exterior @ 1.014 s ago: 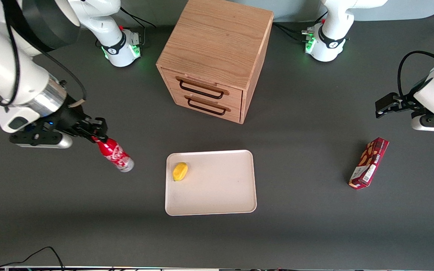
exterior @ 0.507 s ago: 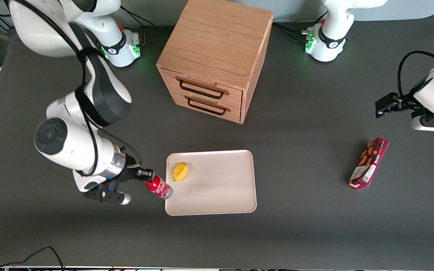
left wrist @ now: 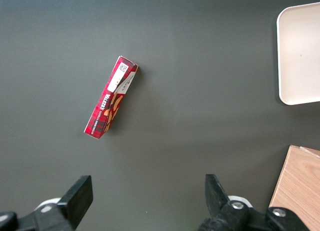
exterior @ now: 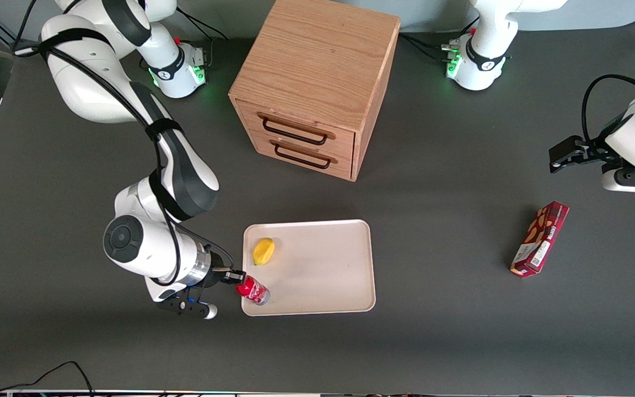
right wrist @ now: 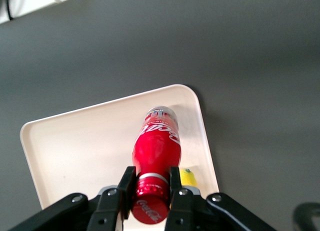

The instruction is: Place coke bottle on tray

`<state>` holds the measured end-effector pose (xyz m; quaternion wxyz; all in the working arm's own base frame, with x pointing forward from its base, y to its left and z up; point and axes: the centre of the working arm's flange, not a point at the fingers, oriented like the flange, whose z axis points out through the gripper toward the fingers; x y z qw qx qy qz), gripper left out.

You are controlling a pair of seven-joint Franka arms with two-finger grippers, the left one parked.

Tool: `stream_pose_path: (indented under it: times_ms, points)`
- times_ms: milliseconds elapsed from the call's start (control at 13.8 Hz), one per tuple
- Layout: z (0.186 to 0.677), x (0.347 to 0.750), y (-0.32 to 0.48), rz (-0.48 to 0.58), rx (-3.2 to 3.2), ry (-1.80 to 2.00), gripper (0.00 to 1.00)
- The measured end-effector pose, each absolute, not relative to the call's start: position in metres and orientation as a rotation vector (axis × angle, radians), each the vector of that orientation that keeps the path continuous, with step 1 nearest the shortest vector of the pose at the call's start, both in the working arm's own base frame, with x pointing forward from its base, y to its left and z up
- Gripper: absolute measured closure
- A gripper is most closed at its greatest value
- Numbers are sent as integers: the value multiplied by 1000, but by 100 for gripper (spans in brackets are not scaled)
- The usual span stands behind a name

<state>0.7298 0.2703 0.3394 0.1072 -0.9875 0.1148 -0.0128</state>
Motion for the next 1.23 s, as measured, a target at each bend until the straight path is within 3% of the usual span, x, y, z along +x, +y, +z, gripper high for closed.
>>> stream_pose_path:
  times_ms: [362, 580, 870, 1232]
  points:
    - [322, 734, 271, -46, -2887, 376, 68]
    - [337, 739, 269, -111, -2863, 383, 44]
    - [459, 732, 262, -297, -2812, 359, 4]
    - [625, 640, 230, -206, -2977, 270, 0]
